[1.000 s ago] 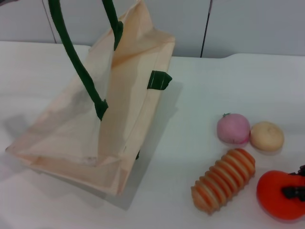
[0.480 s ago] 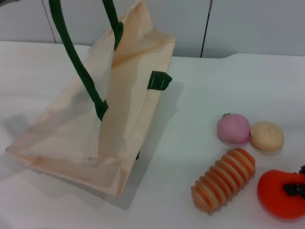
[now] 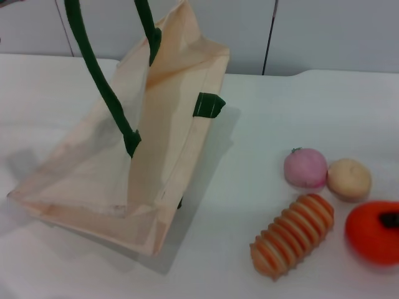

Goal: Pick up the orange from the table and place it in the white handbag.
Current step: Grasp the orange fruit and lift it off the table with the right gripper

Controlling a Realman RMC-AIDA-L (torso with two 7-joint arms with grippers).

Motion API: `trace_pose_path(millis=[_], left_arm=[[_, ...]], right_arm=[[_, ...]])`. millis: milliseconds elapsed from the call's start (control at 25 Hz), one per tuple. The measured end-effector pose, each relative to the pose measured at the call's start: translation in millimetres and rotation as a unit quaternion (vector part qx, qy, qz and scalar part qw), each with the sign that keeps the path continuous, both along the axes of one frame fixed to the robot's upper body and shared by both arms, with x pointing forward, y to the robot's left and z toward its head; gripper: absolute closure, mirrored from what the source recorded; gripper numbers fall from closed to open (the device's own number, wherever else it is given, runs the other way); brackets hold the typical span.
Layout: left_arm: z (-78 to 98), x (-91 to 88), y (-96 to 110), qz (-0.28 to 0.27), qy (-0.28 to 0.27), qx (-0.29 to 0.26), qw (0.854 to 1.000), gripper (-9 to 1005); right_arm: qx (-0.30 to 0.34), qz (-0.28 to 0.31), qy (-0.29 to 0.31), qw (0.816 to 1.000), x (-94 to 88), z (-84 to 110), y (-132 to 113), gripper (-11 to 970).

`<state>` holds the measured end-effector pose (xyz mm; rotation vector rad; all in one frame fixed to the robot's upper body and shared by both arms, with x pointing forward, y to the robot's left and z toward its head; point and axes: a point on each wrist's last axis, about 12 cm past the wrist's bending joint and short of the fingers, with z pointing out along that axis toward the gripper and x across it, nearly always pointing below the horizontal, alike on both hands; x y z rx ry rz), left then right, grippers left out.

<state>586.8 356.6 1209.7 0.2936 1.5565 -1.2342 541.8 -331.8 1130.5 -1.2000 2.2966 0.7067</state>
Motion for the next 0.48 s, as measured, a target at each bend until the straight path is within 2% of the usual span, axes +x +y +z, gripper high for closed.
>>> trace_pose_path(millis=[280,480], left_arm=[[-0.1,-0.3,0,0.0,0.0,0.0,1.0,837],[1.3,0.7,-2,-0.005,0.003,-0.004,1.0,835]], right_arm=[[0.021,-0.029,-0.032,0.999,0.9,11.6,-10,778],[0.057,-0.022,-0.076,0.995,7.2,31.1,-4,777]])
